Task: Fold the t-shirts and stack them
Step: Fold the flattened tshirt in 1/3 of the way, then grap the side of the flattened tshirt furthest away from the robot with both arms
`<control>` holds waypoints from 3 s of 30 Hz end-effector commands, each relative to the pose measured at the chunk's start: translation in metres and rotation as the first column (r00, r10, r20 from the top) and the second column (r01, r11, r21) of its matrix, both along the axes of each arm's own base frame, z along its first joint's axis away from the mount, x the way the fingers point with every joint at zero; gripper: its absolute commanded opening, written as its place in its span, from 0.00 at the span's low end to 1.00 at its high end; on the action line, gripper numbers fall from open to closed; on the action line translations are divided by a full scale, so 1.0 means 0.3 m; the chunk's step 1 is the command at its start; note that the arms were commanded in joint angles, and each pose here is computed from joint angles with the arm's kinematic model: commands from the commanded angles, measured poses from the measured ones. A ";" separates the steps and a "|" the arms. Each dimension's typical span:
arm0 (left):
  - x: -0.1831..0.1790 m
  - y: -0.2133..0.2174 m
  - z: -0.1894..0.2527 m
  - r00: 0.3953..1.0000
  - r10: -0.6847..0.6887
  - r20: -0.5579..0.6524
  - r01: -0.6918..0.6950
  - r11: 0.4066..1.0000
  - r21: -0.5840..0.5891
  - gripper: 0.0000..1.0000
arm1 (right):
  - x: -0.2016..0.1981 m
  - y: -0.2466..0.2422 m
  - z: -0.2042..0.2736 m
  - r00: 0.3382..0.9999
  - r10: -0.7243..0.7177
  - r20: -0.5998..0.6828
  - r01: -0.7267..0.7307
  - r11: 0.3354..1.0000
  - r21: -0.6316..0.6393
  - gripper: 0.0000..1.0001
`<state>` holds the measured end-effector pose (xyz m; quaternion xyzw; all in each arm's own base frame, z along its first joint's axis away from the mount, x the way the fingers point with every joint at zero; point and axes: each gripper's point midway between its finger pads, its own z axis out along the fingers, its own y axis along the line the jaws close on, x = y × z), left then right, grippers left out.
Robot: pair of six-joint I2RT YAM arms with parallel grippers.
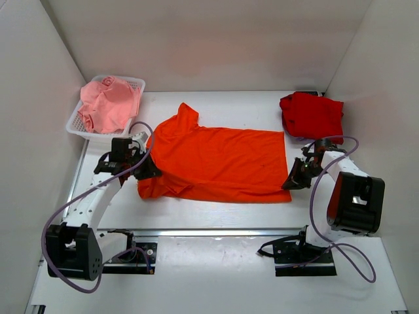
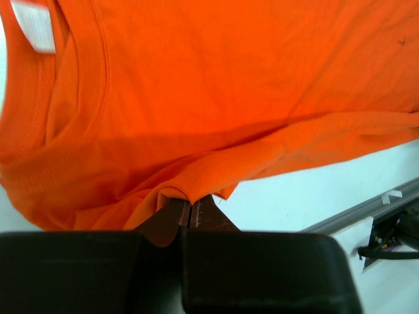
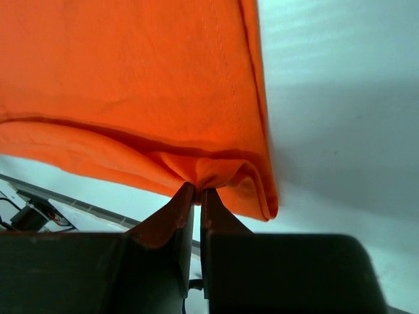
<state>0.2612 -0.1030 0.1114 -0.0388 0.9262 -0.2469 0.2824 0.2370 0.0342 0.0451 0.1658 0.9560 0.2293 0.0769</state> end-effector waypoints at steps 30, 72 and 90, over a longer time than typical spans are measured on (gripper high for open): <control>0.408 0.067 0.071 0.990 0.110 0.088 -0.114 0.993 0.035 0.64 | 0.369 -0.127 0.085 0.967 -0.054 0.250 0.104 0.976 -0.191 0.37; 0.108 0.008 -0.269 0.940 0.180 -0.289 -0.170 0.984 0.058 0.62 | 0.148 0.140 -0.081 0.989 0.025 0.143 -0.019 0.999 -0.046 0.44; 0.843 0.046 0.025 0.972 0.172 0.160 -0.180 0.983 0.035 0.56 | 0.457 0.152 0.301 0.859 0.075 0.506 -0.051 0.997 -0.062 0.49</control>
